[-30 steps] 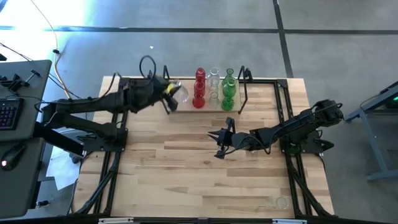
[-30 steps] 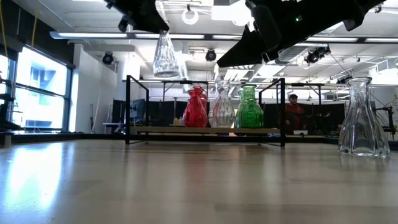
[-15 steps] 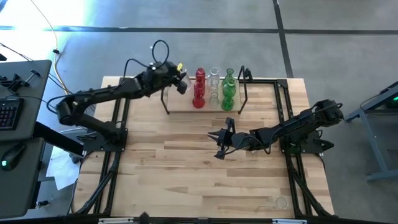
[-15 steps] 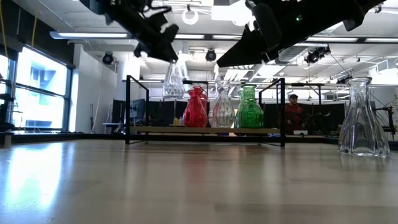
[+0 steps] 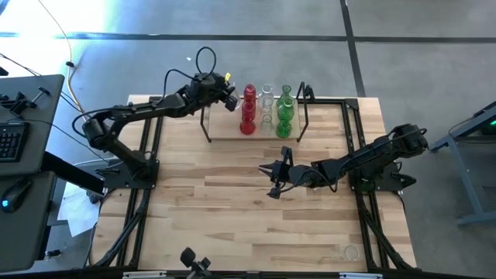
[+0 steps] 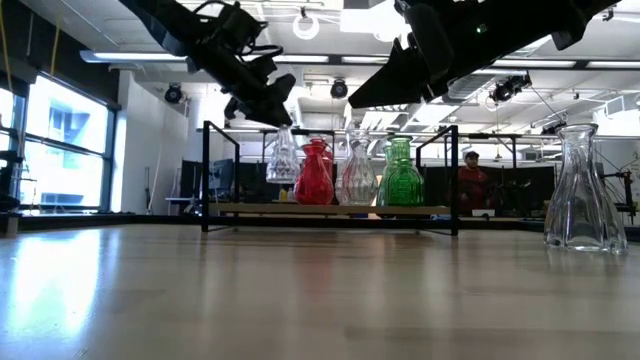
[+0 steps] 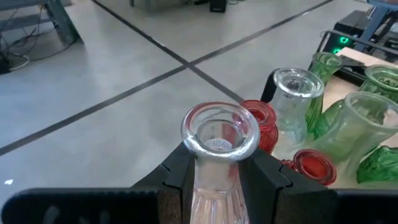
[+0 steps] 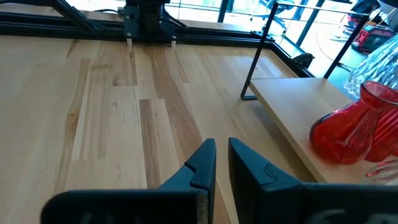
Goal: Sort vases onto shelf
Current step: Put the bottom left transparent vase on the shelf
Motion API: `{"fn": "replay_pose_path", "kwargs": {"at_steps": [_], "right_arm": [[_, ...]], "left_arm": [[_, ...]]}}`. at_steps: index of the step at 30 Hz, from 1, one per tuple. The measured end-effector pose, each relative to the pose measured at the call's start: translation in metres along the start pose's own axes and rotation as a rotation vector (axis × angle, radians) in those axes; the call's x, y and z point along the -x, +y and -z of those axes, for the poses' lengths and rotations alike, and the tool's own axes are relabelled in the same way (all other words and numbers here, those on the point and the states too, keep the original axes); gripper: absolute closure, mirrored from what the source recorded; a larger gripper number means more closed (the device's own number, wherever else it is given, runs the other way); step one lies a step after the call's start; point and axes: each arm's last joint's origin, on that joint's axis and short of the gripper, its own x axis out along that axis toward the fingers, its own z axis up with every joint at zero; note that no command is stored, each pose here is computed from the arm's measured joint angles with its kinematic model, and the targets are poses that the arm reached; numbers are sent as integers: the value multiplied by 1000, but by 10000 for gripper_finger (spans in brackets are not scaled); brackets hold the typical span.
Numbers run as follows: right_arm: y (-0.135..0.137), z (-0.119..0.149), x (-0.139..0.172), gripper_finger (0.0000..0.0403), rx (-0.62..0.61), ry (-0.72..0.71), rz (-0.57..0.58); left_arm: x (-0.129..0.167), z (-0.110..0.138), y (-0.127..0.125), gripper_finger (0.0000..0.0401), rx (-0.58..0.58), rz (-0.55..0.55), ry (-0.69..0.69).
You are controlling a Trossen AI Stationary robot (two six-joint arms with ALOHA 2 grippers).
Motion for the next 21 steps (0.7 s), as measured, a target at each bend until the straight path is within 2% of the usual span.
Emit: {"fn": "replay_pose_path", "kwargs": {"at_steps": [21], "right_arm": [[0,0,0,379,1,0,-4]], "left_arm": [[-13,10,-1,317,-64,-49,25]]}}
